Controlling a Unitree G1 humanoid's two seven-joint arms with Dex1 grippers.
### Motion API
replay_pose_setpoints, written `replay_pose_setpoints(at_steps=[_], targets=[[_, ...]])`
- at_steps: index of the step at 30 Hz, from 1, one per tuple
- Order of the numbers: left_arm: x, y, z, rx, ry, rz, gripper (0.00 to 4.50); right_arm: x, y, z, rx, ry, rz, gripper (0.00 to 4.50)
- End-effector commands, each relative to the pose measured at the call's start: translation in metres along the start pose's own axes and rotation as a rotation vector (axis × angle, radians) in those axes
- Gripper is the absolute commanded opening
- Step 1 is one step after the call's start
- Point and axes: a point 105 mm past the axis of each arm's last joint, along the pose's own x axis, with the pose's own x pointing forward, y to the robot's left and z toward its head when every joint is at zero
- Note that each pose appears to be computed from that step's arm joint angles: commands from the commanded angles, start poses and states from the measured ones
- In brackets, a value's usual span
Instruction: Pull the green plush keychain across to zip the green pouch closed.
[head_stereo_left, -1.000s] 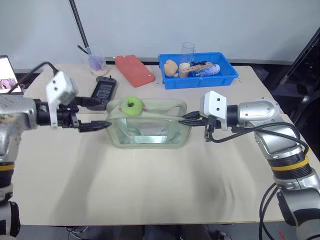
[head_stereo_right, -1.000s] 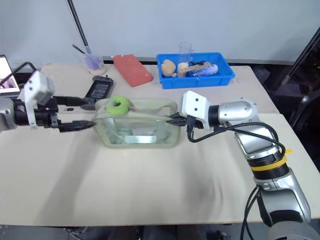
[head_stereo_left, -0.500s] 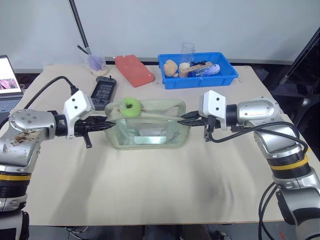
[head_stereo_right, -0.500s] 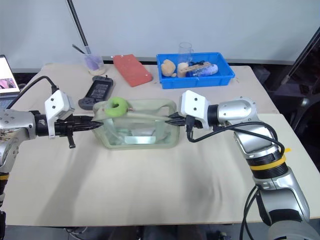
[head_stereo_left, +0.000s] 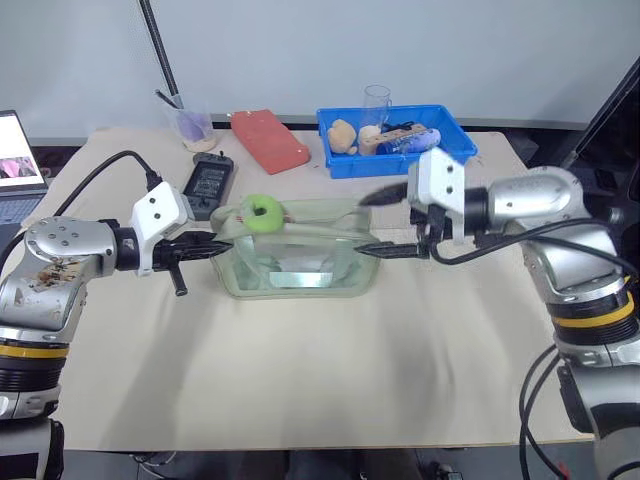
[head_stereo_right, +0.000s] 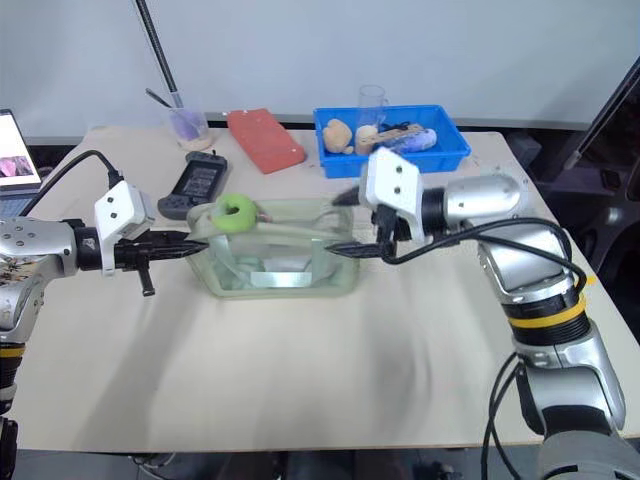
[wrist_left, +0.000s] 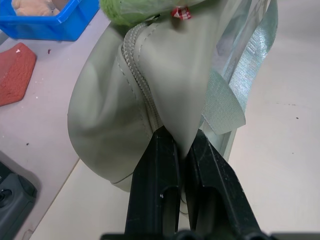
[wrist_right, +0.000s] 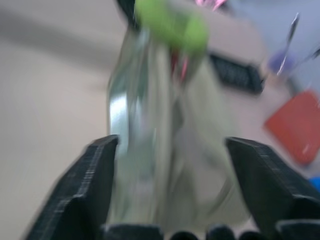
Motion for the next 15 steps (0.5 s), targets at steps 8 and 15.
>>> replay_pose_setpoints(at_steps=[8,15], targets=[[0.005,0.001,0.007,0.043,-0.017,-0.015,0.00,0.068,0.000,0.021,-0.179,-0.053,-0.048,4.47],[0.005,0.002,0.008,0.049,-0.017,-0.022,0.00,0.086,-0.001,0.019,-0.229,-0.049,-0.006,4.47]])
